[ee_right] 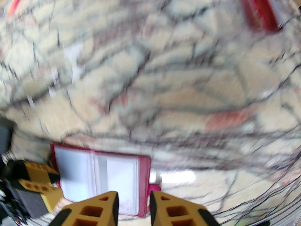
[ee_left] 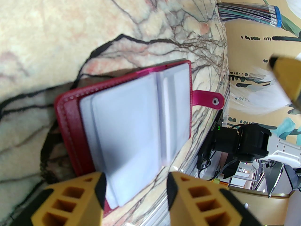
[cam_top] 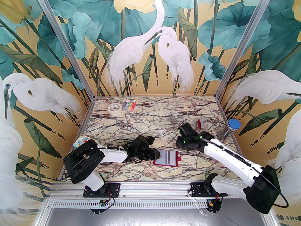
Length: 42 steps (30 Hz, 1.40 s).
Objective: Put the credit cards into the card holder
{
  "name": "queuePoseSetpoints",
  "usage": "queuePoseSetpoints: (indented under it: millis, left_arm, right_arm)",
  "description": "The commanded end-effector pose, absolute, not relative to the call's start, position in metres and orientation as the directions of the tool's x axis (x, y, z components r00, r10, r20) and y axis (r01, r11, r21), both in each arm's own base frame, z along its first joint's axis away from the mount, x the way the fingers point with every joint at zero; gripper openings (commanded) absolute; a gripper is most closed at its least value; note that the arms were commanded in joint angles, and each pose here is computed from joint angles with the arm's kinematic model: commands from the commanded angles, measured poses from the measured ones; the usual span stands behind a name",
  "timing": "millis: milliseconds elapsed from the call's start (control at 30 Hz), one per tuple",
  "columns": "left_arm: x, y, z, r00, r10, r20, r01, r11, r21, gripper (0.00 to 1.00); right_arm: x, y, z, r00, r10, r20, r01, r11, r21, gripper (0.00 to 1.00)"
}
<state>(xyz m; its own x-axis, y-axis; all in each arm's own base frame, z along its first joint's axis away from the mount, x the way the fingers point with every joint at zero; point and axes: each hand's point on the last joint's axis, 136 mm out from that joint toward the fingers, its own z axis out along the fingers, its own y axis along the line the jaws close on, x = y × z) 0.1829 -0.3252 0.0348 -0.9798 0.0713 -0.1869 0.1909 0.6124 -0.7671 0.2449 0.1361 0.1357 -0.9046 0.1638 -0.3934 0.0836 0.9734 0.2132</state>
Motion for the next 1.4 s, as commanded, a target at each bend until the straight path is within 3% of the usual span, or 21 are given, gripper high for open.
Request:
queuePoseSetpoints:
  millis: [0, 200, 600, 933, 1367]
  left_arm:
    - [0.183, -0.319, 0.017, -0.985, 0.061, -0.163, 0.162, 0.658, -0.735, 0.48]
    - [0.183, -0.319, 0.015, -0.985, 0.060, -0.162, 0.161, 0.659, -0.735, 0.48]
    - [0.182, -0.320, 0.014, -0.985, 0.067, -0.160, 0.165, 0.652, -0.740, 0.48]
    - [0.181, -0.322, 0.013, -0.985, 0.076, -0.154, 0.166, 0.650, -0.741, 0.48]
    - [0.182, -0.322, 0.012, -0.986, 0.074, -0.151, 0.162, 0.653, -0.740, 0.48]
  right_arm:
    - [0.268, 0.111, 0.169, -0.865, 0.116, -0.488, 0.048, 0.988, 0.150, 0.30]
    - [0.311, 0.050, 0.192, -0.847, 0.136, -0.513, 0.139, 0.990, 0.031, 0.31]
    - [0.377, -0.001, 0.140, -0.933, 0.152, -0.328, 0.199, 0.973, -0.117, 0.36]
    - [0.392, -0.037, 0.108, -0.956, 0.169, -0.240, 0.231, 0.939, -0.256, 0.39]
    - [0.399, -0.037, 0.089, -0.970, 0.155, -0.188, 0.203, 0.941, -0.271, 0.45]
